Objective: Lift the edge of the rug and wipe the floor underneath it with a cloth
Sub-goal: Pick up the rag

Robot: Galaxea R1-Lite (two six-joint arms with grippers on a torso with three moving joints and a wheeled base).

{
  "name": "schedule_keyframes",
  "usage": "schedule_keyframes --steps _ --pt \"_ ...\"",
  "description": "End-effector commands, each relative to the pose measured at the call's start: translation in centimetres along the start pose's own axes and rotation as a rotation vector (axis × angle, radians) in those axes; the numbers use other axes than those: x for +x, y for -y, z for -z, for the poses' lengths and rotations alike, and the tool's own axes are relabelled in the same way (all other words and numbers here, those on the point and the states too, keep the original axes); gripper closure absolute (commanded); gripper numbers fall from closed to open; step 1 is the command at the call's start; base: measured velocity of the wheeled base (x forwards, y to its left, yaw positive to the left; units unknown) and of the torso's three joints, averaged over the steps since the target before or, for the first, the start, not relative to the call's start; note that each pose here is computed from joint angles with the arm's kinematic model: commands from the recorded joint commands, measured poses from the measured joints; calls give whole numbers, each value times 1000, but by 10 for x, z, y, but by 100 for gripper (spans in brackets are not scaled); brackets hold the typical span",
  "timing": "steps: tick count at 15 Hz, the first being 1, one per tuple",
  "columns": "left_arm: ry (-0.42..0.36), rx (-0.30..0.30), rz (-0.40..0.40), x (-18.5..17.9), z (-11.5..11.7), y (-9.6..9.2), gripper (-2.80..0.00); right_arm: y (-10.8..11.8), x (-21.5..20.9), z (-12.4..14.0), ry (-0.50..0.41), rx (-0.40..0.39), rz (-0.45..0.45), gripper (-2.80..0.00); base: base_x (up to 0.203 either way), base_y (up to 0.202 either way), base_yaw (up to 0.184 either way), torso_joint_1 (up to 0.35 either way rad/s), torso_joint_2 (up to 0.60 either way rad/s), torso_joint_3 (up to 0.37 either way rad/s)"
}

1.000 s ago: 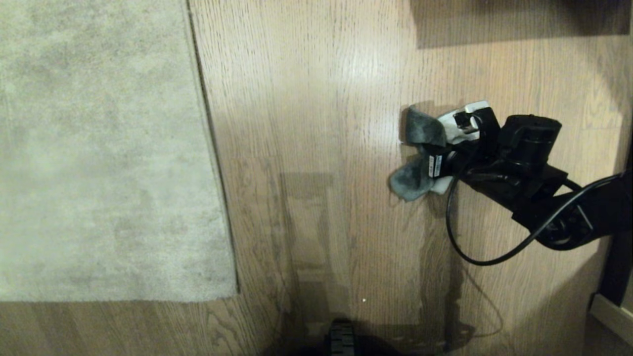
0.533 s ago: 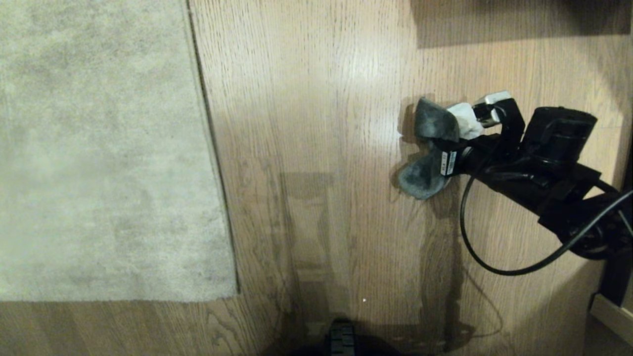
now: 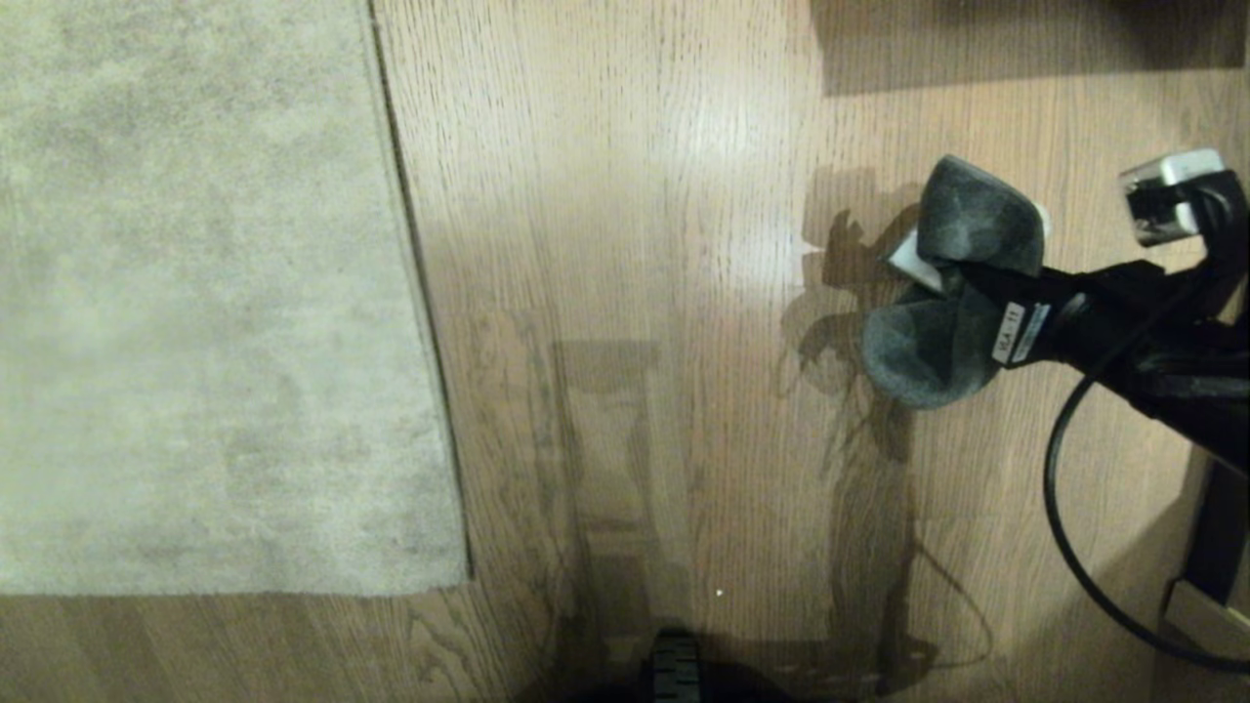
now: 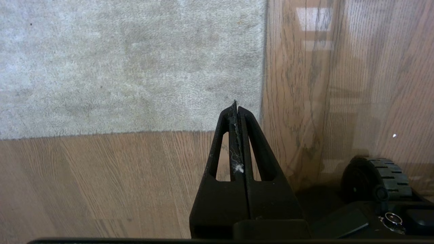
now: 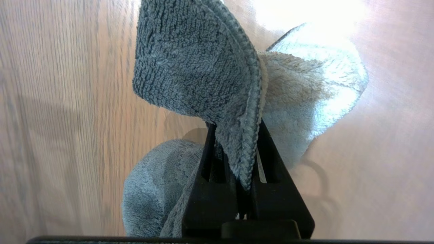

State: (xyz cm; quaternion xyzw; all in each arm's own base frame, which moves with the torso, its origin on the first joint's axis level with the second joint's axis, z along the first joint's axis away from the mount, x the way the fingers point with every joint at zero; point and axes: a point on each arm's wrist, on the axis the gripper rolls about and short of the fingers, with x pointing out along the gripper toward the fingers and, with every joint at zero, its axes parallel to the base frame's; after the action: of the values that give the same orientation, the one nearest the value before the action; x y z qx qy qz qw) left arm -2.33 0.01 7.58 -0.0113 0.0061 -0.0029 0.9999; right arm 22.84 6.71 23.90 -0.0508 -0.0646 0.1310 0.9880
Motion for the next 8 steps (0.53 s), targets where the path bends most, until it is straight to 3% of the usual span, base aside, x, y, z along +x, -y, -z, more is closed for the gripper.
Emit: schedule_keyframes --steps 1,4,8 --pt "0 0 0 0 0 0 0 11 -45 -16 76 -5 57 0 0 0 0 0 0 0" --pt "0 0 0 0 0 0 0 23 -84 -12 91 -14 146 0 0 0 0 0 0 0" --pt "0 0 0 0 0 0 0 20 -126 -6 118 -20 169 0 0 0 0 0 0 0"
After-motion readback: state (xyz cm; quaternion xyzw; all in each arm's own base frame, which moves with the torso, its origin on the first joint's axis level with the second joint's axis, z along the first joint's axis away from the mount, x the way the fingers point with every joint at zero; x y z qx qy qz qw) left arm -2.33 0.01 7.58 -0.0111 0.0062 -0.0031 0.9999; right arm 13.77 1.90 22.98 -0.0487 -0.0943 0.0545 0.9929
